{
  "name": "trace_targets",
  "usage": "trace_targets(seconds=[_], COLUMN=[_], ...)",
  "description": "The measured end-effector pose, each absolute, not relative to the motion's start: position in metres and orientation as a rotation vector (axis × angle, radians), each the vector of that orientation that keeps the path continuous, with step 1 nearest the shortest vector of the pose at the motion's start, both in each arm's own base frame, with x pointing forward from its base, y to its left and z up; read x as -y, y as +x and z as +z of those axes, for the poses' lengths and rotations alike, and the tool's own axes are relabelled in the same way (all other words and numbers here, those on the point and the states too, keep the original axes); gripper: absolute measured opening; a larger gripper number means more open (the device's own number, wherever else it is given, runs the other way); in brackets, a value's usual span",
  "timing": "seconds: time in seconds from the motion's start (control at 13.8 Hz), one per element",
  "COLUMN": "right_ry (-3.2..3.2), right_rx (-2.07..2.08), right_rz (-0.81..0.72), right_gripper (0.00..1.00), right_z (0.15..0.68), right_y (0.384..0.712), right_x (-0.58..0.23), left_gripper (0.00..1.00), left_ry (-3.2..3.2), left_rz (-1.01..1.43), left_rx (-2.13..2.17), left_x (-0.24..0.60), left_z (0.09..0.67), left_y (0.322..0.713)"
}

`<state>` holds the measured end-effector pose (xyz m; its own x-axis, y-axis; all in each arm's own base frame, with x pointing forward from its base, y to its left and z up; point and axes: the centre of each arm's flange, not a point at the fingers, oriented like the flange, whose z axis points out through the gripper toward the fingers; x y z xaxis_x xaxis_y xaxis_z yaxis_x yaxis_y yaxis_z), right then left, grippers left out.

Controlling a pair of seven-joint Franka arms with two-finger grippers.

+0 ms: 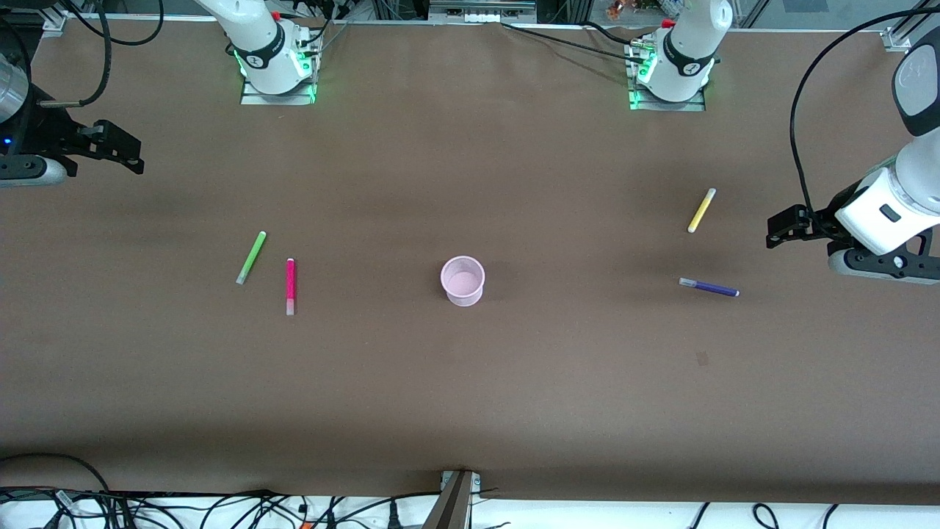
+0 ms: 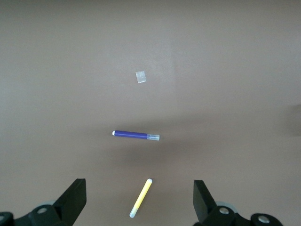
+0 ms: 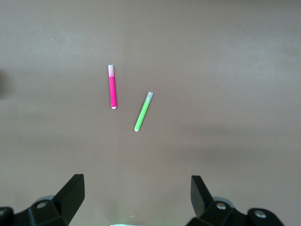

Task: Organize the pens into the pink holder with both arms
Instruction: 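Move the left gripper toward the blue marker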

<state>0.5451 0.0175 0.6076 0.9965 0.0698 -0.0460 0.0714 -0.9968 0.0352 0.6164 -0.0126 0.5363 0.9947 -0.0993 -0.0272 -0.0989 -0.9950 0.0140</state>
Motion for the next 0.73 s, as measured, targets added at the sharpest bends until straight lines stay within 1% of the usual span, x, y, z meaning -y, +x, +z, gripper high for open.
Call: trace_targets(seconds=[0.51, 0.73], right_ry=[3.101, 3.101], right_rx=[-0.120, -0.122], right_rz=[-0.067, -0.067], right_gripper=[1.00, 1.00], right_z=[0.608, 0.608], right_y=[0.545, 0.545], right_x=[-0.021, -0.022], left_gripper=[1.00, 1.00], left_ry=[3.125, 3.126], left_rz=[-0.044, -0.064], left_rx=[0.144, 0.083], left_x=[0.010, -0.014], left_z=[0.536, 0.530], left_y=[0.616, 0.617])
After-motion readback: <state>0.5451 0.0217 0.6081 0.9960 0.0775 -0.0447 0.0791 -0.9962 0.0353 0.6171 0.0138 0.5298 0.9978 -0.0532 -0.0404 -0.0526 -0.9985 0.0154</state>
